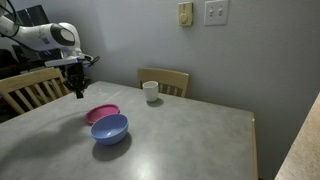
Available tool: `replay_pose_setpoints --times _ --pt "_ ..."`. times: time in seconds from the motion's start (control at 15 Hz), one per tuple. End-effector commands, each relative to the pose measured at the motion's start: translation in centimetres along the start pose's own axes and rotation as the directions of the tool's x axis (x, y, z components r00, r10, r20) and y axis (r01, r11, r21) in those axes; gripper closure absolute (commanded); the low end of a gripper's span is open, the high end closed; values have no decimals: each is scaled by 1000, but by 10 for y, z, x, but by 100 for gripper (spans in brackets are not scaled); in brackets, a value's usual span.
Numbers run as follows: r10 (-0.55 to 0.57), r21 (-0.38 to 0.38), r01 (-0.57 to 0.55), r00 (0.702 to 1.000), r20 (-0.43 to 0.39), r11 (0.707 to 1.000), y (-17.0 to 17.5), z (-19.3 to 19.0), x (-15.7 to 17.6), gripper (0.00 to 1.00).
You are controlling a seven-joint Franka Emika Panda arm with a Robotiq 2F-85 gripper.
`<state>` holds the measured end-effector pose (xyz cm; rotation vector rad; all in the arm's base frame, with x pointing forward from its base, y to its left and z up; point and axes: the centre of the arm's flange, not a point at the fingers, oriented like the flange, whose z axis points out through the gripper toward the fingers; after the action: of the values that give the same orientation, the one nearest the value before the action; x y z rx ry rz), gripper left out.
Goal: Place the pink plate on top of the blue bowl
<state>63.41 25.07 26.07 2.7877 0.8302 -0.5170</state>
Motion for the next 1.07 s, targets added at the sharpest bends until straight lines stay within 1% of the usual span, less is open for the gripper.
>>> replay_pose_setpoints --times 0.0,0.07,0.13,0.2,0.27,0.4,0.6,0.67,0.73,0.87,1.0 --pt "41 -76 -33 994 106 997 -4 -30 3 97" --pt "32 -83 -22 993 112 996 -5 -33 2 97" --pt "7 -79 1 995 99 997 -4 -33 3 97" --pt "-14 -69 19 997 72 997 -3 -34 4 63" --pt "-39 -58 41 999 29 997 -3 -29 6 62" --pt "-73 -43 71 997 -40 997 0 -24 10 49" --pt "-80 -9 80 987 -136 997 1 -7 21 27" --pt "-76 12 79 983 -165 997 1 2 24 21" --pt "-71 36 80 979 -190 996 -1 11 28 13" --pt "-44 96 66 976 -213 993 -6 32 33 1" --pt "9 176 31 975 -221 984 -13 53 32 0"
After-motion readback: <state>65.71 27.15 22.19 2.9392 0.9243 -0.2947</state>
